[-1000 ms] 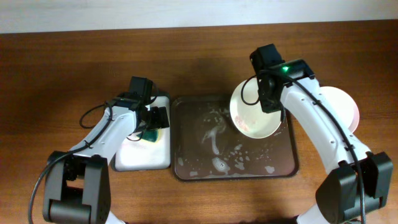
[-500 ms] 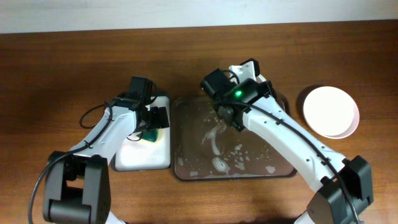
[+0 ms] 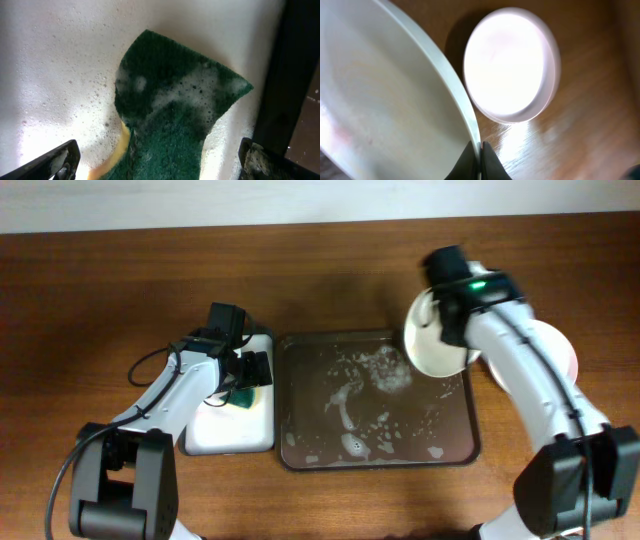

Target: Clean dirty plates on tray and stack at the side

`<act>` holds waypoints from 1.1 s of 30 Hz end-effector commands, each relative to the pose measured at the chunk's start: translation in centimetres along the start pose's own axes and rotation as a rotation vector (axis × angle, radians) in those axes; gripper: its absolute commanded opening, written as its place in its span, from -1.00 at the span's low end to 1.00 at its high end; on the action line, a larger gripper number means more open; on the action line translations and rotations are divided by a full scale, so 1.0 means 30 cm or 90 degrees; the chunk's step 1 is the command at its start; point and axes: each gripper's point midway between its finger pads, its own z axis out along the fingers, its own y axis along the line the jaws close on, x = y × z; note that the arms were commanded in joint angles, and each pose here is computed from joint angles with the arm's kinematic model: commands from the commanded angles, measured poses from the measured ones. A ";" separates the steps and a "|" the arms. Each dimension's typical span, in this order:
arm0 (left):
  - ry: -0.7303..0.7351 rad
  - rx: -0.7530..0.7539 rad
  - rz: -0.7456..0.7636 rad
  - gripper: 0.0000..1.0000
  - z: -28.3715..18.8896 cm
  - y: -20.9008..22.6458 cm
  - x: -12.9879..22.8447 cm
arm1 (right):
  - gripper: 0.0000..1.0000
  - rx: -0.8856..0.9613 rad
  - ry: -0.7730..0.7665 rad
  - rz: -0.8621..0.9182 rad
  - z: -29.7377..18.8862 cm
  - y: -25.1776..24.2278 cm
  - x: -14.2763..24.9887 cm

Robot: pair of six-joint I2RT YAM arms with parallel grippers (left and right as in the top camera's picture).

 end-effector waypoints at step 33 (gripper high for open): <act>-0.023 0.067 0.005 0.99 -0.367 0.043 0.082 | 0.98 -0.330 0.177 -0.184 -0.093 0.086 0.183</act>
